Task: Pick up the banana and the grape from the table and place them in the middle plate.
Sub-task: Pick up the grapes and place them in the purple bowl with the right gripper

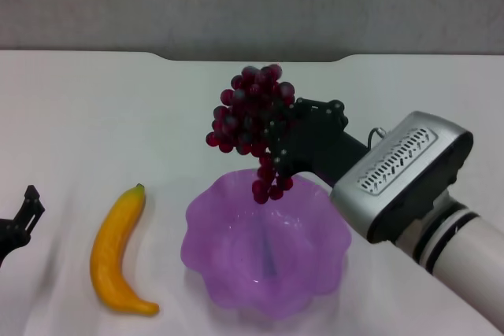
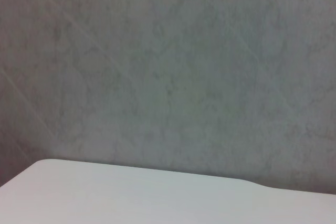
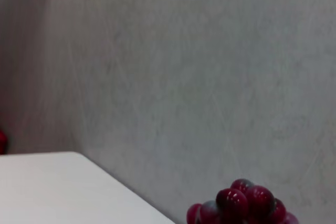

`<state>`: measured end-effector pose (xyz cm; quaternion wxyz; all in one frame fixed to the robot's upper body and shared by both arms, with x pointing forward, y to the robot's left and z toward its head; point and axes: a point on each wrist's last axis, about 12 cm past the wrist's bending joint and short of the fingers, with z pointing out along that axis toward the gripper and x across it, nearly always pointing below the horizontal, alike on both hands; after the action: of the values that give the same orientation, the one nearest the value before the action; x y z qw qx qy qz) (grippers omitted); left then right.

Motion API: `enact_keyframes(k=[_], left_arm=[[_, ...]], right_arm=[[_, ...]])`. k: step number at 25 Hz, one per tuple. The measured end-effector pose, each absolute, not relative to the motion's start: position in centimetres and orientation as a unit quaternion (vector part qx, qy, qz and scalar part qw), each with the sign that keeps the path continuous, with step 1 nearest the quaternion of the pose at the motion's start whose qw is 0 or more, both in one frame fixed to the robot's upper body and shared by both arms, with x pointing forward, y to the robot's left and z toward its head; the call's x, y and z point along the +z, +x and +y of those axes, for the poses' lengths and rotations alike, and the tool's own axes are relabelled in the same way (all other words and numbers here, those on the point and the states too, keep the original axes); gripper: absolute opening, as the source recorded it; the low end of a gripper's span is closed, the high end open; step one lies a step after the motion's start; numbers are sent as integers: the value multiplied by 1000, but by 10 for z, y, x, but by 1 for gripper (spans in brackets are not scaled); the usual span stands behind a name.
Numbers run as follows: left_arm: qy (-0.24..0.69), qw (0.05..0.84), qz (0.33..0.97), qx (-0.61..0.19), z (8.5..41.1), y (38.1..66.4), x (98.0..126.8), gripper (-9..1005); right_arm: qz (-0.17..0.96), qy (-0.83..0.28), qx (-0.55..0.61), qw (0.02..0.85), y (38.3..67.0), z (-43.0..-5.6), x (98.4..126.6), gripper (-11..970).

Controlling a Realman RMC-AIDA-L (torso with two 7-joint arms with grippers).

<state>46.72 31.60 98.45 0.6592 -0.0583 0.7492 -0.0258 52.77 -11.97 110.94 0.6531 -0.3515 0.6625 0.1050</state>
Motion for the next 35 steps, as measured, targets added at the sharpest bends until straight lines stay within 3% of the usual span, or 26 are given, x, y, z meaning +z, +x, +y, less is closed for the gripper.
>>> enact_keyframes(k=[10,24,35], left_arm=[[-59,659,749,-25,316,467,984,877],[-59,657,752,-23,318,467,984,877],[-63,656,752,-21,319,468,984,877]], right_arm=[[735,-319,136,582,534,-128,1094,152],[802,-354,166,451,537,-104,1099,149],[845,-318,142,406,545,-134,1094,146]])
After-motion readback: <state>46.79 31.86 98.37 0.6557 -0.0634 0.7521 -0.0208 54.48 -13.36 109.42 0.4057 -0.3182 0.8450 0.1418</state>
